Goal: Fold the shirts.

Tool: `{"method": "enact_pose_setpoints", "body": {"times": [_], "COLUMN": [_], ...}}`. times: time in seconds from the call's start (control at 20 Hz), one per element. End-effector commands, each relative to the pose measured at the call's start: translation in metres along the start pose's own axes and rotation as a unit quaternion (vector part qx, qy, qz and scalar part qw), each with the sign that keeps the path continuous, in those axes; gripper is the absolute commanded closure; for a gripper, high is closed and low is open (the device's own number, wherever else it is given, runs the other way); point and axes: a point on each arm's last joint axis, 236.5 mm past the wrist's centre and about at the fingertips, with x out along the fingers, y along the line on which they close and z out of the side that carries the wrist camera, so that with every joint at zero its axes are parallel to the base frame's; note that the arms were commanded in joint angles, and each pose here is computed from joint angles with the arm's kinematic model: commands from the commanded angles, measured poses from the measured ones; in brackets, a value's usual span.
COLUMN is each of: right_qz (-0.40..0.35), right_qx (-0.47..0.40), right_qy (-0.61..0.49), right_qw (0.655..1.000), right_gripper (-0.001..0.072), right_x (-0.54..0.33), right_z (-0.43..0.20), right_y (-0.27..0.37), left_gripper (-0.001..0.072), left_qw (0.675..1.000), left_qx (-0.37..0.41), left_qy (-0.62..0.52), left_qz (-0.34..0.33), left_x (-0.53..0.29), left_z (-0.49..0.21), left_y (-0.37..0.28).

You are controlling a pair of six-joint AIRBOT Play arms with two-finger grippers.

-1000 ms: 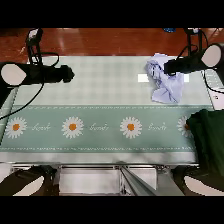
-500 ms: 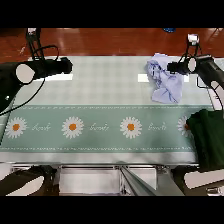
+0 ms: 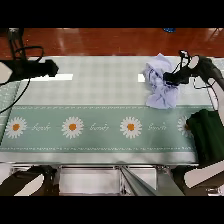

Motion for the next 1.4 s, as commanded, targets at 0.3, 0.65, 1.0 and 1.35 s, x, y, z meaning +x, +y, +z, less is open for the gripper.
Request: {"method": "enact_pose_setpoints", "body": {"times": [0.3,0.65,1.0,1.35], "right_qz": [0.142,0.216,0.341,0.356], "right_qx": [-0.157,-0.242,-0.340,-0.370], "right_qy": [-0.389,-0.509,-0.353,-0.119], "right_qw": [0.897,0.797,0.802,0.850], "right_gripper": [0.0692,0.0692,0.0692,0.0692], "right_x": [-0.390,-0.558,-0.480,-0.295], "right_z": [0.089,0.012,-0.060,-0.108], "right_y": [0.154,0.230,0.341,0.424], "left_gripper": [0.0200,0.0200,0.0200,0.0200], "left_qw": [0.984,0.987,0.989,0.998], "left_qx": [-0.120,-0.106,-0.102,-0.057], "left_qy": [0.050,0.010,0.013,0.027], "left_qz": [-0.124,-0.122,-0.107,-0.029], "left_x": [-0.069,-0.087,-0.086,-0.094], "left_z": [-0.139,-0.135,-0.137,-0.140], "left_y": [-0.055,-0.053,-0.046,-0.011]}}
